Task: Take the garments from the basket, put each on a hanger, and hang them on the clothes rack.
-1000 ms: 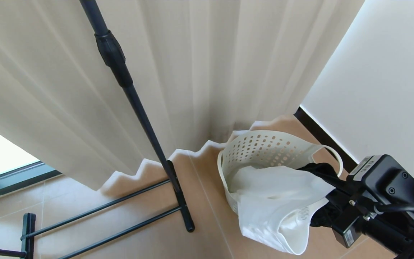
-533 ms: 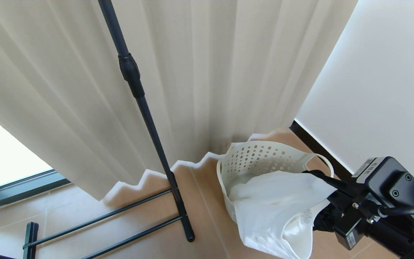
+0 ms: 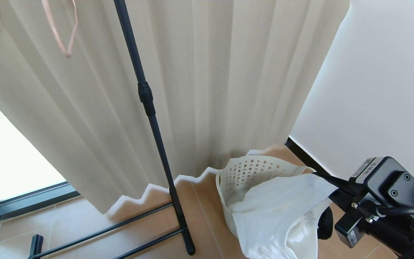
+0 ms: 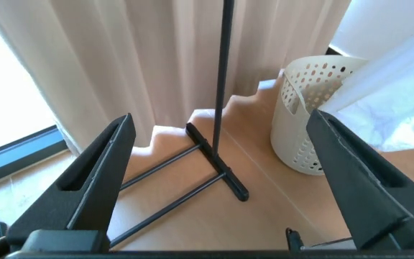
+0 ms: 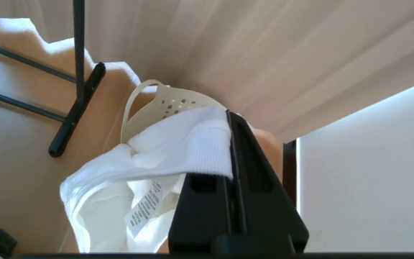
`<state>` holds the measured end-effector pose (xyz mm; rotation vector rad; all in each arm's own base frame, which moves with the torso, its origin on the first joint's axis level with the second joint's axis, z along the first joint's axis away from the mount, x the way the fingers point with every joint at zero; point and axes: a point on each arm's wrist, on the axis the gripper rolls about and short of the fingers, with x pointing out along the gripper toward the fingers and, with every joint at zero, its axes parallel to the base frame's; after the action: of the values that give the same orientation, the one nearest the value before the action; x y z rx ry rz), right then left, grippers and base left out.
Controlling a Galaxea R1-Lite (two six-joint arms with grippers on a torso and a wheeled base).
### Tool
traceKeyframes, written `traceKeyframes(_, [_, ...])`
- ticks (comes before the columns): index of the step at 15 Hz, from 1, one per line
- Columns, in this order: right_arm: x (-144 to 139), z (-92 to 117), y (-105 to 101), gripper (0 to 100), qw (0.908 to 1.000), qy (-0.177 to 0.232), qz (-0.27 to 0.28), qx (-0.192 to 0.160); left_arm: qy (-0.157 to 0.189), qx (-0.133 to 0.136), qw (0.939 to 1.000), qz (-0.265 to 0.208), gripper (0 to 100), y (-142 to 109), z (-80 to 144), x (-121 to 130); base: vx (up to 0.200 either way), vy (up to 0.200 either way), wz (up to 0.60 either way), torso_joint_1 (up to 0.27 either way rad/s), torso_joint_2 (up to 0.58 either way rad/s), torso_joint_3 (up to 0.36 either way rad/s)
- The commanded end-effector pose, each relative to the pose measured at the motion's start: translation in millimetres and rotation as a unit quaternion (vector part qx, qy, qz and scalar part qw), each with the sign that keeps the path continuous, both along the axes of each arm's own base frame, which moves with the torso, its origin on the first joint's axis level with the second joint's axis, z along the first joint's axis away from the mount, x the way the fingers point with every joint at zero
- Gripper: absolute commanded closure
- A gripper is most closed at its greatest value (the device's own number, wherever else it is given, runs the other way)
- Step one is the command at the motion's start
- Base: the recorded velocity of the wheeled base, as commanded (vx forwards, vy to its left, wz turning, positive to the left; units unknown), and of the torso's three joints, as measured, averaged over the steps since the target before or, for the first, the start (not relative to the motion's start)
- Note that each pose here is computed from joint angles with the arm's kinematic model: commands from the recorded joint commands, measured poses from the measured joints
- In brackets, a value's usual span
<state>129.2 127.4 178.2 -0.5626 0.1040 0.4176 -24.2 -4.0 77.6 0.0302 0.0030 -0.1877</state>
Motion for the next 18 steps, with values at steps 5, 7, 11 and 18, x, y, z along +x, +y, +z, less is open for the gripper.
traceKeyframes(5, [0.2,-3.0,-0.4,100,1.0000,0.004,0.000,-0.005,0.000,0.000,1.0000,0.000,0,0.0,-0.1,0.0,0.000,0.000,0.00,0.083,-0.44,-0.155])
traceKeyframes(7, [-0.4,-3.3,-1.0,100,1.0000,0.004,0.000,-0.005,0.000,0.000,1.0000,0.000,0,0.0,-0.1,0.0,0.000,0.000,0.00,0.122,-0.46,-0.141])
traceKeyframes(11, [-0.5,-4.4,-1.1,100,1.0000,0.005,0.000,-0.007,0.000,0.000,1.0000,0.000,0,0.0,-0.1,0.0,0.000,0.000,0.00,0.145,-0.48,-0.156])
traceKeyframes(18, [-0.4,-6.8,-1.0,100,0.9999,0.009,0.000,-0.011,0.000,-0.001,1.0000,0.000,0,0.0,-0.4,0.1,0.000,0.000,0.00,0.187,-0.52,-0.306])
